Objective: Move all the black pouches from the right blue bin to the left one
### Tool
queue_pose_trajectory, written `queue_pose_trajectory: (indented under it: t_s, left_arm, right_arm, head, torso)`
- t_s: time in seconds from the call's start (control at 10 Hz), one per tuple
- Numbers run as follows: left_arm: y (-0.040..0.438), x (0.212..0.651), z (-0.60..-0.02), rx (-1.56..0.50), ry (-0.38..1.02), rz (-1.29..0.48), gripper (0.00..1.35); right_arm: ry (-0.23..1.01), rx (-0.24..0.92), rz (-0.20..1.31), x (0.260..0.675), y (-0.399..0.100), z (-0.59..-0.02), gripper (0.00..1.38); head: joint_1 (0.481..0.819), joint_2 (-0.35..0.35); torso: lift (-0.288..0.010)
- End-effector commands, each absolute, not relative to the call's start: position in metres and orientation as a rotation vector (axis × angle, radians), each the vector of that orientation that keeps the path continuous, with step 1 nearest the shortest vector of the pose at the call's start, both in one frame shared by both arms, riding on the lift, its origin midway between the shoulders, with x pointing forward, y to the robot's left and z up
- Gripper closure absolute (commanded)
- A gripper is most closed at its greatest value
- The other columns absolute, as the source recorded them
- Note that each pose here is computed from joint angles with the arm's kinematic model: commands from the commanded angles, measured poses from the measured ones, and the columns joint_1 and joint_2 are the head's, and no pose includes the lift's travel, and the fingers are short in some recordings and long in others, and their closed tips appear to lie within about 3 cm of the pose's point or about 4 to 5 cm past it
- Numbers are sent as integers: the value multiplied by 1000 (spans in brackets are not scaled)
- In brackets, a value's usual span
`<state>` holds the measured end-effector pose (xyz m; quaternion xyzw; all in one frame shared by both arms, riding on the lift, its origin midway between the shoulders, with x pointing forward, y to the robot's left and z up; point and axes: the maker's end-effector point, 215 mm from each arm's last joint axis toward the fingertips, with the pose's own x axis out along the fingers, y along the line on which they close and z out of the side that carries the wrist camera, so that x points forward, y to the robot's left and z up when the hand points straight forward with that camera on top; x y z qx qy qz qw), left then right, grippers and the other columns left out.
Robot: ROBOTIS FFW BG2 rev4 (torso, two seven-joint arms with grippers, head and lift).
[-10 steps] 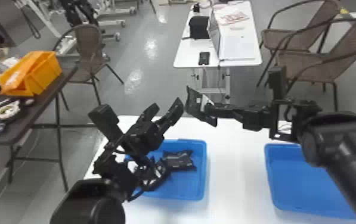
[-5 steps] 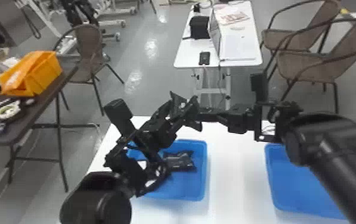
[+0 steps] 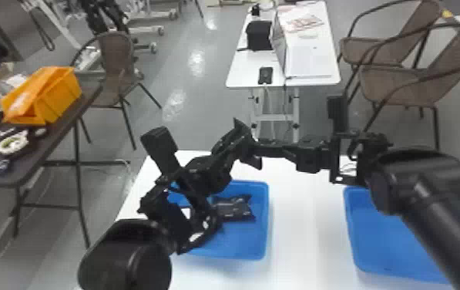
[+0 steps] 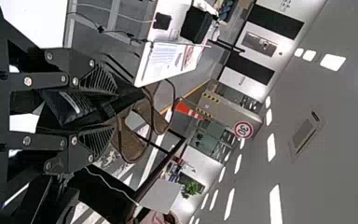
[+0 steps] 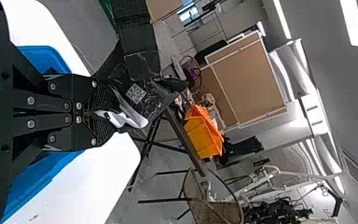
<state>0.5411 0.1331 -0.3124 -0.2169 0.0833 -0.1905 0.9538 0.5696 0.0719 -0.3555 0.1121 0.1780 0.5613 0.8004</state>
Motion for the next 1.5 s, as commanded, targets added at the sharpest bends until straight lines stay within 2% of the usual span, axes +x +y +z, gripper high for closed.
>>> queue_pose_trajectory:
  t_s: [0.0,0.4,0.5,0.6,0.7,0.8,0.9,1.0,1.4]
  left_arm:
    - [135,541,-312,-439,163,-382,1220]
    - [150,542,-306,-413,116,-347,1220]
    - [164,542,-306,-389,103,-310,1220]
    - [184,541,-311,-357,94,-264,1220]
    - [205,538,-315,-310,85,-211,1220]
    - [226,532,-322,-258,86,-160,1220]
    - [245,526,-331,-221,92,-114,1220]
    - [262,519,-341,-185,105,-70,1220]
    - [281,494,-399,-49,182,-5,1220]
  right_arm:
    - [372,244,1203,572,72,-353,1208]
    - [365,262,1199,574,72,-353,1179]
    - [361,285,1196,574,71,-354,878]
    - [362,304,1182,574,66,-359,403]
    - [370,325,1149,575,55,-369,78]
    - [376,333,1112,577,40,-379,76]
    - [363,324,1053,582,19,-385,140]
    - [339,282,956,589,-6,-388,153]
    - [283,266,628,588,-110,-405,159]
  head:
    - [695,200]
    - [693,207]
    - [692,212]
    - [691,220]
    - [692,227]
    - [695,240]
    - [695,250]
    - [695,256]
    - [695,204]
  torso:
    - [10]
    - [10]
    - [10]
    - [10]
    - [10]
    - [10]
    - [10]
    - [10]
    - [10]
